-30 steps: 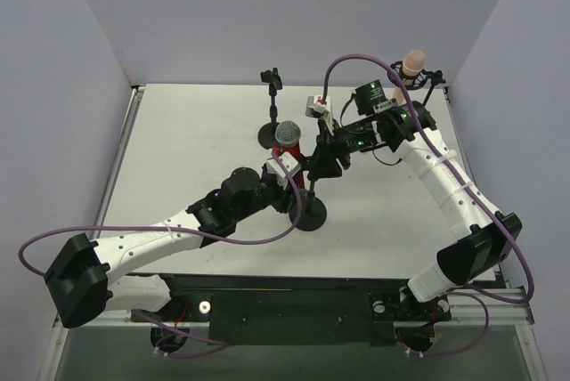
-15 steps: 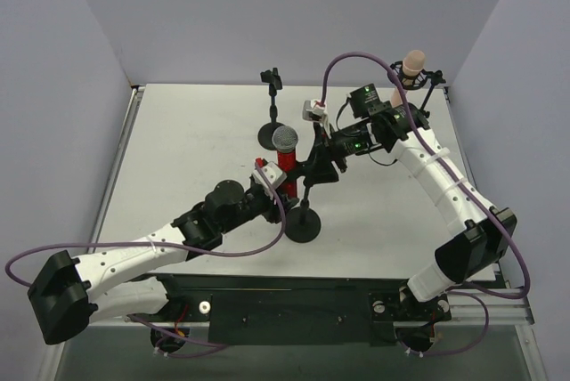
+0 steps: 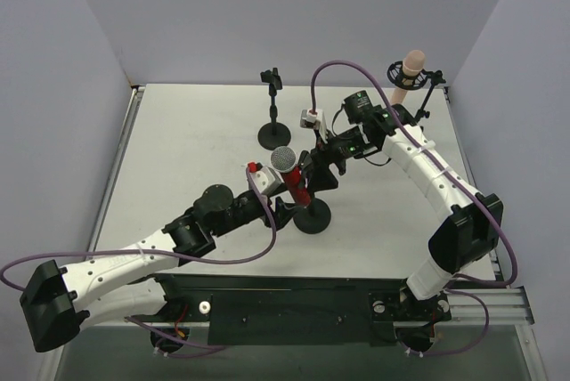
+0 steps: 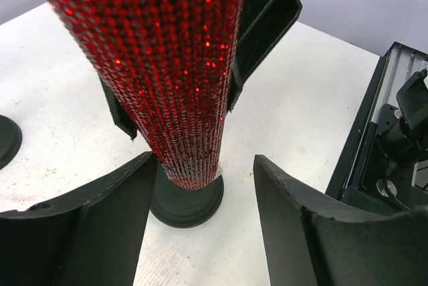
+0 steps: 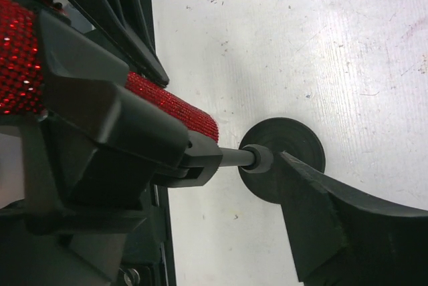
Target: Attach the microphones to the stand
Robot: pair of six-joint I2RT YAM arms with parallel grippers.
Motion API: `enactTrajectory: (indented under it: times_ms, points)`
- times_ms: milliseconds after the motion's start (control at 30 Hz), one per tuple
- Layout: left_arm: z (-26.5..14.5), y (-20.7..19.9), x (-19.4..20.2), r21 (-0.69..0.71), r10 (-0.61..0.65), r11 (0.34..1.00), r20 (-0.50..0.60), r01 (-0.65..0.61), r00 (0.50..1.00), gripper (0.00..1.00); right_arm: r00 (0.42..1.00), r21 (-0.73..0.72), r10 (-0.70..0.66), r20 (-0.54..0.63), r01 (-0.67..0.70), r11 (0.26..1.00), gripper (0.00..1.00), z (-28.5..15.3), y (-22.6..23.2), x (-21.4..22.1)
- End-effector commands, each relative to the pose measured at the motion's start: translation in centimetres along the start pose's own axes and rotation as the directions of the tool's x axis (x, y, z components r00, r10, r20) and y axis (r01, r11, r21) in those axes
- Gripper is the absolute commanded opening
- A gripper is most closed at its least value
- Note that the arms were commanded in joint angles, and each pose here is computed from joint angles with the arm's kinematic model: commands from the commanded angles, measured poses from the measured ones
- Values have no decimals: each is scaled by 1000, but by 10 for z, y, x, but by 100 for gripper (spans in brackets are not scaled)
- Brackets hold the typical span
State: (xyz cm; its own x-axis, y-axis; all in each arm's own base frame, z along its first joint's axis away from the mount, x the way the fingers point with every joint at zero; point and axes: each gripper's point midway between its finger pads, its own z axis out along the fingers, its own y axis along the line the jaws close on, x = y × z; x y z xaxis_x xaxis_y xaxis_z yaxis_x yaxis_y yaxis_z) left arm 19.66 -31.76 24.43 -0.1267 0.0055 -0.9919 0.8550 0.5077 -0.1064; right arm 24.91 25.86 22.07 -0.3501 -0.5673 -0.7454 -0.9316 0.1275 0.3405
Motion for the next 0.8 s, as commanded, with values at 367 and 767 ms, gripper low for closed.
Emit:
enactTrajectory:
  times_ms: [367, 767]
  points:
    - [-19, -14, -62, 71, -31, 997, 209, 16, 977, 70, 996, -5, -88, 34, 88, 996, 90, -20, 4, 15]
    - [-29, -4, -38, 27, -38, 999, 200, 33, 979, 70, 970, -71, -241, 39, 244, 967, 92, -30, 10, 54]
